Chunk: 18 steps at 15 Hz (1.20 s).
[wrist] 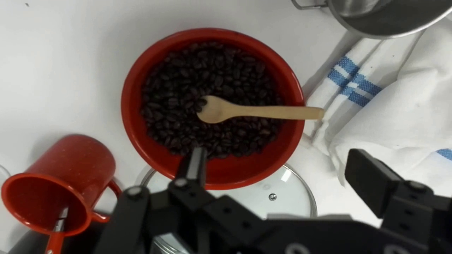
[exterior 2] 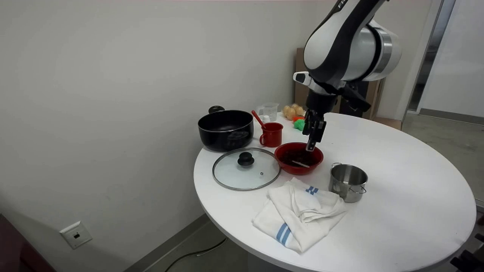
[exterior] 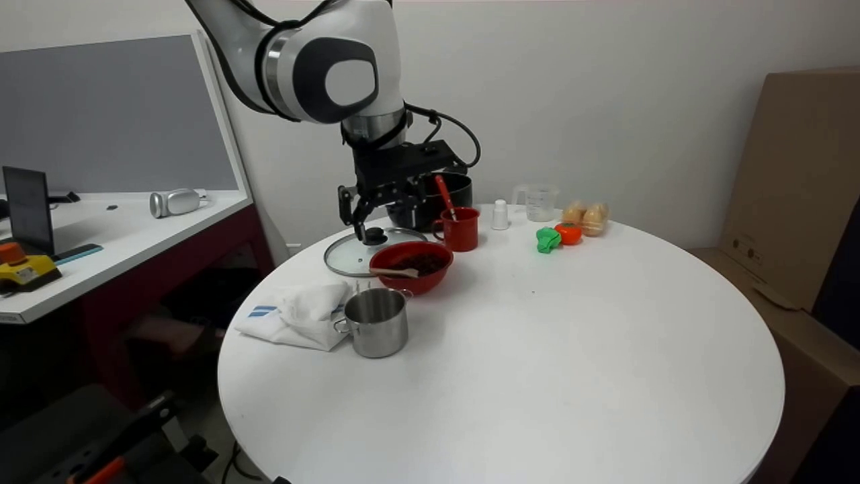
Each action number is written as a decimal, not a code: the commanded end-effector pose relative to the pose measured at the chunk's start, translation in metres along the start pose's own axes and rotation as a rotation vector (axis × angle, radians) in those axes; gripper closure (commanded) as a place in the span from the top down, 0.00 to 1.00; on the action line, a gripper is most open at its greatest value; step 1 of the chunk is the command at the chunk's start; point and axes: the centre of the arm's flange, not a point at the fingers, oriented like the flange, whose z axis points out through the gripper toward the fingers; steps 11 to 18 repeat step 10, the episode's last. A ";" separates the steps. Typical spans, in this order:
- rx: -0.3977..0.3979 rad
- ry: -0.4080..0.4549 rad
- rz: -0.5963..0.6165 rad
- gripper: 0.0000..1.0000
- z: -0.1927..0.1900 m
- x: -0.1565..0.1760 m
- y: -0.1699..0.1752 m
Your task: Pick up the spoon from the silver pot and stir the contents in the orange bowl.
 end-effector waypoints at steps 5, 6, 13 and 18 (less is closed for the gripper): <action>-0.042 0.014 0.109 1.00 -0.049 -0.006 -0.007; -0.052 0.015 0.124 1.00 -0.058 -0.008 -0.010; -0.054 0.012 0.138 1.00 -0.064 -0.011 -0.016; -0.054 0.012 0.138 1.00 -0.064 -0.011 -0.016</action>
